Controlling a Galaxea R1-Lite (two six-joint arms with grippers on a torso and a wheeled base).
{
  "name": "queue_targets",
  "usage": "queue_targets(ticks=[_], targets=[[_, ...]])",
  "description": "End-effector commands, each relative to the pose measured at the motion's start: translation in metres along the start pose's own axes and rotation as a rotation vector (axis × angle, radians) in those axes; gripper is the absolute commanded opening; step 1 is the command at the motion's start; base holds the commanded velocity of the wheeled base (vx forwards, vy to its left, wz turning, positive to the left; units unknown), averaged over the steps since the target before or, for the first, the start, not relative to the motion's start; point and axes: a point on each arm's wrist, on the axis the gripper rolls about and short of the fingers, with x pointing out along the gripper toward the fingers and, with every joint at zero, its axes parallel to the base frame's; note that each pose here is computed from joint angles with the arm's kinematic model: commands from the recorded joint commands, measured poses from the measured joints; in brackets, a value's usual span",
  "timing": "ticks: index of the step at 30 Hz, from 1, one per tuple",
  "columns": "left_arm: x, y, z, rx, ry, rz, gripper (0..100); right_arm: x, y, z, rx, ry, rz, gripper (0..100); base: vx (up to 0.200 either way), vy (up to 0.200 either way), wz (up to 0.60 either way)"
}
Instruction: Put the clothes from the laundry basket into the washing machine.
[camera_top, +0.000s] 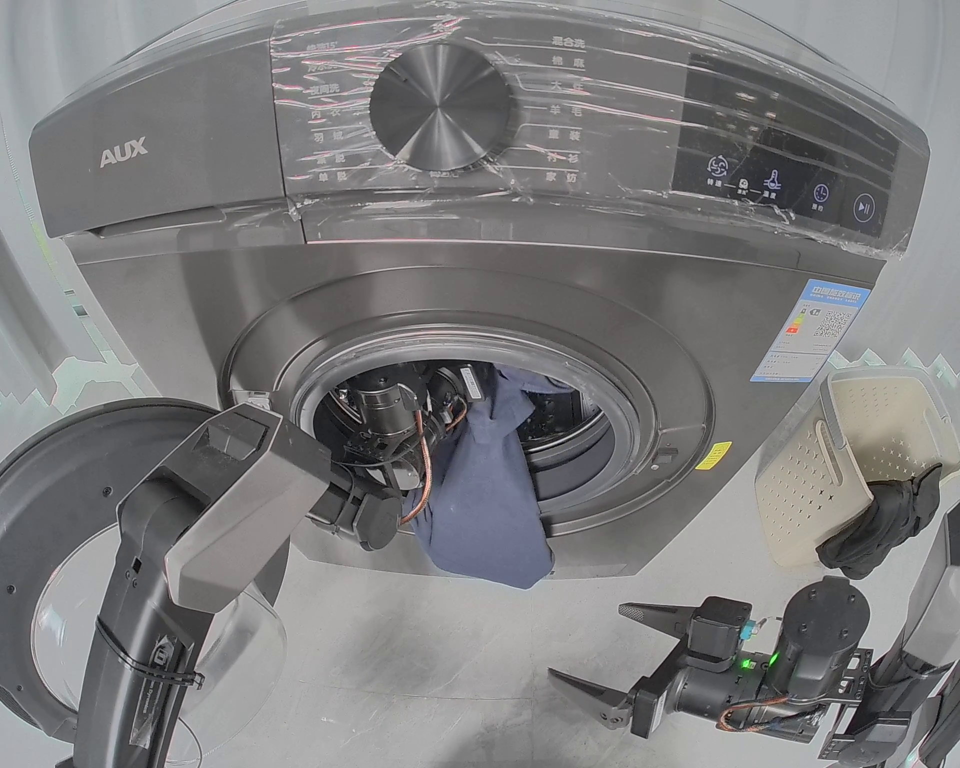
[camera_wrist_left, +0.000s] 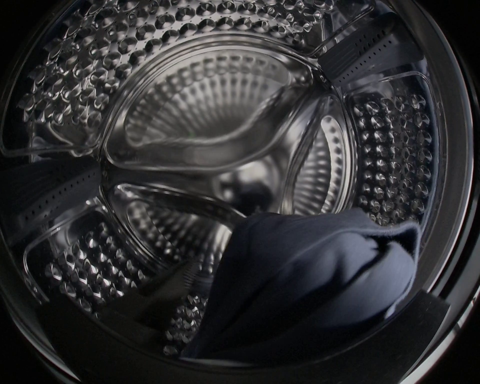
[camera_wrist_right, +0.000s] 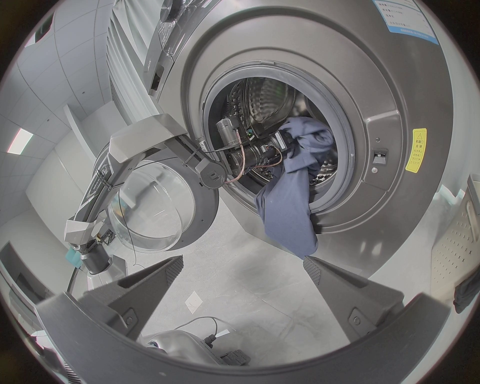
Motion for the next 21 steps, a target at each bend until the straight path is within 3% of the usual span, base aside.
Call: queue_targets(ticks=[1,4,5,6,11,13,14,17,21], targets=[[-0.024,-0.008,0.009,-0.001,0.119,-0.012,100,0.001,0.000,-0.001,-0.001,0.007,0.000,100,0.000,0.000,0.00],[-0.041,-0.014,0.013,0.008,0.228,-0.066,100,0.001,0.000,-0.001,-0.001,0.007,0.000,100,0.000,0.000,0.00],[-0.041,-0.014,0.013,0.008,0.228,-0.066,100,0.001,0.000,-0.001,-0.001,0.007,0.000,100,0.000,0.000,0.00],[-0.050,-0.017,0.017,0.016,0.287,-0.086,100,0.001,0.000,-0.002,-0.001,0.009,0.001,100,0.000,0.000,0.00],[-0.070,-0.016,0.007,0.049,0.434,-0.137,100,0.001,0.002,-0.003,-0.001,0.013,0.008,100,0.000,0.000,0.00],[-0.070,-0.016,0.007,0.049,0.434,-0.137,100,0.001,0.002,-0.003,-0.001,0.013,0.008,100,0.000,0.000,0.00],[-0.077,-0.015,-0.003,0.075,0.470,-0.145,100,0.001,0.002,-0.003,-0.001,0.013,0.008,100,0.000,0.000,0.00],[-0.082,-0.012,-0.020,0.108,0.516,-0.146,100,0.002,0.002,-0.004,-0.001,0.019,0.008,100,0.000,0.000,0.00],[-0.083,-0.009,-0.033,0.120,0.542,-0.141,100,0.002,0.003,-0.004,-0.001,0.020,0.011,100,0.000,0.000,0.00]])
